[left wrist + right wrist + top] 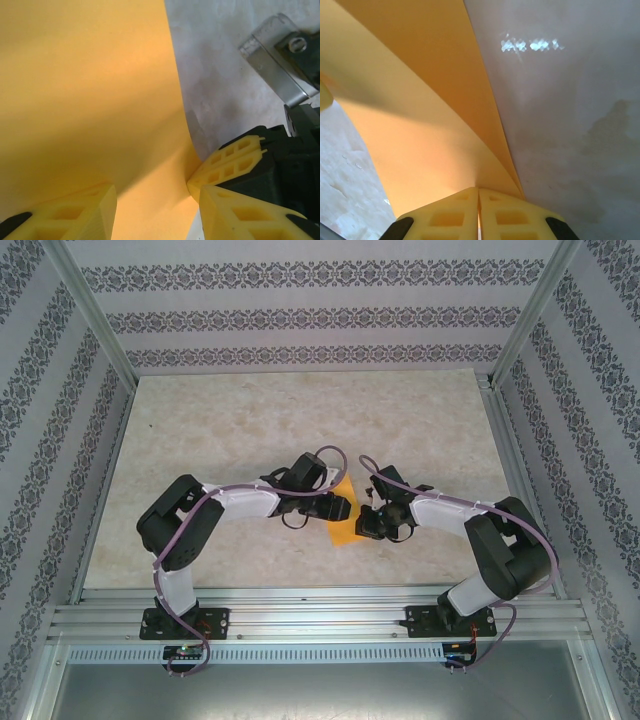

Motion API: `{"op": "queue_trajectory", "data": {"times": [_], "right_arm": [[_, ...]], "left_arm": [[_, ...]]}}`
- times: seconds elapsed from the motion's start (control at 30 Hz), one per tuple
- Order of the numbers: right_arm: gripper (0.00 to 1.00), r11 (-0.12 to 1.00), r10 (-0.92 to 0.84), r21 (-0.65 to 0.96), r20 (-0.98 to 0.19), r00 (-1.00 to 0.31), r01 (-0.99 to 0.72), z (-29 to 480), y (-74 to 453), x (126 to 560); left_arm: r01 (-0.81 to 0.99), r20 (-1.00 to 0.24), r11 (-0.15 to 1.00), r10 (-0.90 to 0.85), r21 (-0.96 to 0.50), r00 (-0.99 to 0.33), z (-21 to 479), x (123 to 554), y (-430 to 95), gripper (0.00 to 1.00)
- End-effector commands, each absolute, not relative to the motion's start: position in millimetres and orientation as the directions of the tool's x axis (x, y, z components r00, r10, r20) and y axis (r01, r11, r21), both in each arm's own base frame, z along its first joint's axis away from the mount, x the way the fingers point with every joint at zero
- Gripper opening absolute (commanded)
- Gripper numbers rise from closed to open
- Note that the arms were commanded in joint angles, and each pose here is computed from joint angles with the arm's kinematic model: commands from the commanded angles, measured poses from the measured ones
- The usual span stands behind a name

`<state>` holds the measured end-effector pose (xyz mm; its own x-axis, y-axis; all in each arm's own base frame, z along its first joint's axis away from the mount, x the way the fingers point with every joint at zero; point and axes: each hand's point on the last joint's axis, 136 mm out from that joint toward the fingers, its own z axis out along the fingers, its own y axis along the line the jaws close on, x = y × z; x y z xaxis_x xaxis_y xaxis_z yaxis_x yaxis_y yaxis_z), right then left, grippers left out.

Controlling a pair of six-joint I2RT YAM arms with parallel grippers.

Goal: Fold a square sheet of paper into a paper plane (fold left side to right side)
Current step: Hold the square sheet of paper at the center of the table, then first fold the square sheet of paper in half at the center of the table.

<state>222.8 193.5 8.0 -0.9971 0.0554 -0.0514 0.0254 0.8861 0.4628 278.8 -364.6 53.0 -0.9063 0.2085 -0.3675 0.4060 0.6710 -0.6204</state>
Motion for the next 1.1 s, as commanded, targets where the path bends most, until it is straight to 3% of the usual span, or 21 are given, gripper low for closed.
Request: {"op": "queue_trajectory", "data": {"times": [0.0,0.13,0.3,0.5,1.07], "right_arm": [[0.09,0.962,0.05,0.267,0.018,-0.999,0.053,-27,157,198],[0.09,0.965,0.047,0.257,0.018,-0.999,0.05,-27,155,198],[0.09,0.97,0.046,0.24,0.014,-0.999,0.048,-26,152,198],[0.09,0.976,0.043,0.212,0.013,-0.999,0.044,-26,147,197],[0.09,0.981,0.034,0.188,0.022,-0.999,0.038,-29,143,194]], "left_arm": [[0.414,-0.369,0.669,0.218,-0.618,-0.903,45,282,-363,0.48],[0.425,-0.367,0.653,0.233,-0.627,-0.9,40,276,-362,0.48],[0.4,-0.344,0.701,0.23,-0.59,-0.91,21,277,-348,0.42],[0.383,-0.336,0.746,0.225,-0.544,-0.915,13,284,-332,0.42],[0.341,-0.392,0.775,0.131,-0.532,-0.91,18,342,-323,0.5]]}}
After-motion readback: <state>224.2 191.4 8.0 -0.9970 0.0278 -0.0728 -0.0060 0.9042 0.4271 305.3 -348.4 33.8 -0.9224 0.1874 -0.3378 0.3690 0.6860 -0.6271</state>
